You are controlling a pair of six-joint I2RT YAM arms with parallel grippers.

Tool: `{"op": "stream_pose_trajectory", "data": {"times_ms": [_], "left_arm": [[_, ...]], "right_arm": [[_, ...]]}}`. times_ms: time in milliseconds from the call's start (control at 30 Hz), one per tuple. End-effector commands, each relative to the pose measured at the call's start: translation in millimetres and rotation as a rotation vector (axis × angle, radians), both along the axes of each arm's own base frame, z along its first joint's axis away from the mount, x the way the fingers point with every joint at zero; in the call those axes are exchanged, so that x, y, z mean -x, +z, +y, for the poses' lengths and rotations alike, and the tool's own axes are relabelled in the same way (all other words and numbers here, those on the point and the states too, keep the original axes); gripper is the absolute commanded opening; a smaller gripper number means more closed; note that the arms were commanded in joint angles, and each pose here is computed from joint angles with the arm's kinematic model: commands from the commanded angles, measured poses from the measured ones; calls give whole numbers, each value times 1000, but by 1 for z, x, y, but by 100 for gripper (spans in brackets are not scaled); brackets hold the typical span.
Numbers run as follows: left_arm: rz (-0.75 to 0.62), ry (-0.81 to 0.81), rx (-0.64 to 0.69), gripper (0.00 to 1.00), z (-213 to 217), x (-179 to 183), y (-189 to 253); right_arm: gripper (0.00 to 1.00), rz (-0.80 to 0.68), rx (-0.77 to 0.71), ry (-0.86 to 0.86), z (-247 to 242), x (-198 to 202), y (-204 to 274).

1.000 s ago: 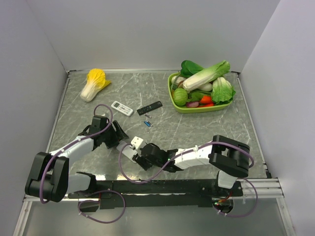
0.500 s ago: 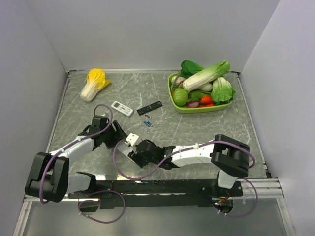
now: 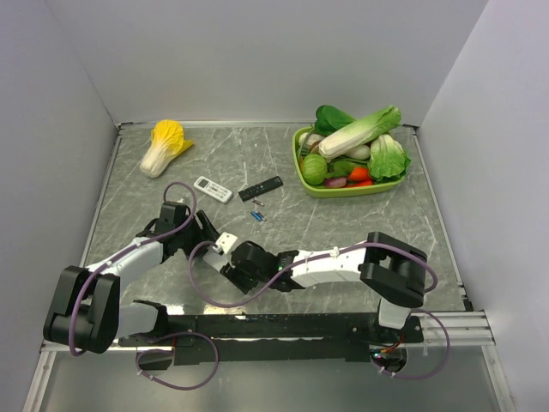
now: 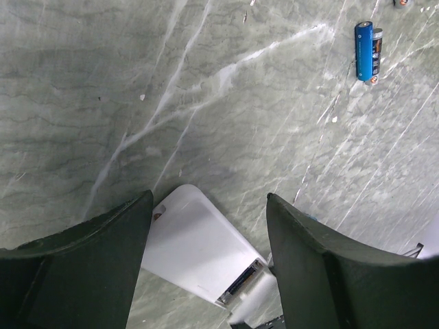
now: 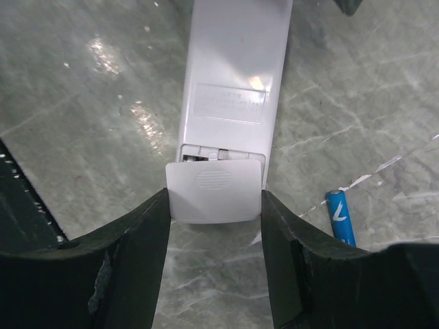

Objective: Load the batteries into the remote control

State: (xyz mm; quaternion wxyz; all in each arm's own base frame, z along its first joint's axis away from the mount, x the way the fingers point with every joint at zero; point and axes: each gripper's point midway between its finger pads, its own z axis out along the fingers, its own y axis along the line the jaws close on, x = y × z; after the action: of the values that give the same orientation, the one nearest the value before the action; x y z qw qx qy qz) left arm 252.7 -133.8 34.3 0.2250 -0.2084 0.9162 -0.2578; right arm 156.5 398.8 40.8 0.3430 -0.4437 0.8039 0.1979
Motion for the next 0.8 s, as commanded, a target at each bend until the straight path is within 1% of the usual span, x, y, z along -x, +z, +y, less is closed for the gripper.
{"op": "stream_pose_trajectory", "data": {"times_ms": [0,300,367,767], "left_arm": [[81,-1,-19,73,4,21,-15],[78,-1,-18,73,4,21,-14],[78,-1,-18,73,5,21,-14],[74,-2,-15,73,4,21,-13]], "right_arm": [[51,24,5,-33,6,-7,0],[53,26,-9,-37,12,-10,4],[53,40,21,-34,7,-8,-1],[59,60,27,-4,13,-5,2]]}}
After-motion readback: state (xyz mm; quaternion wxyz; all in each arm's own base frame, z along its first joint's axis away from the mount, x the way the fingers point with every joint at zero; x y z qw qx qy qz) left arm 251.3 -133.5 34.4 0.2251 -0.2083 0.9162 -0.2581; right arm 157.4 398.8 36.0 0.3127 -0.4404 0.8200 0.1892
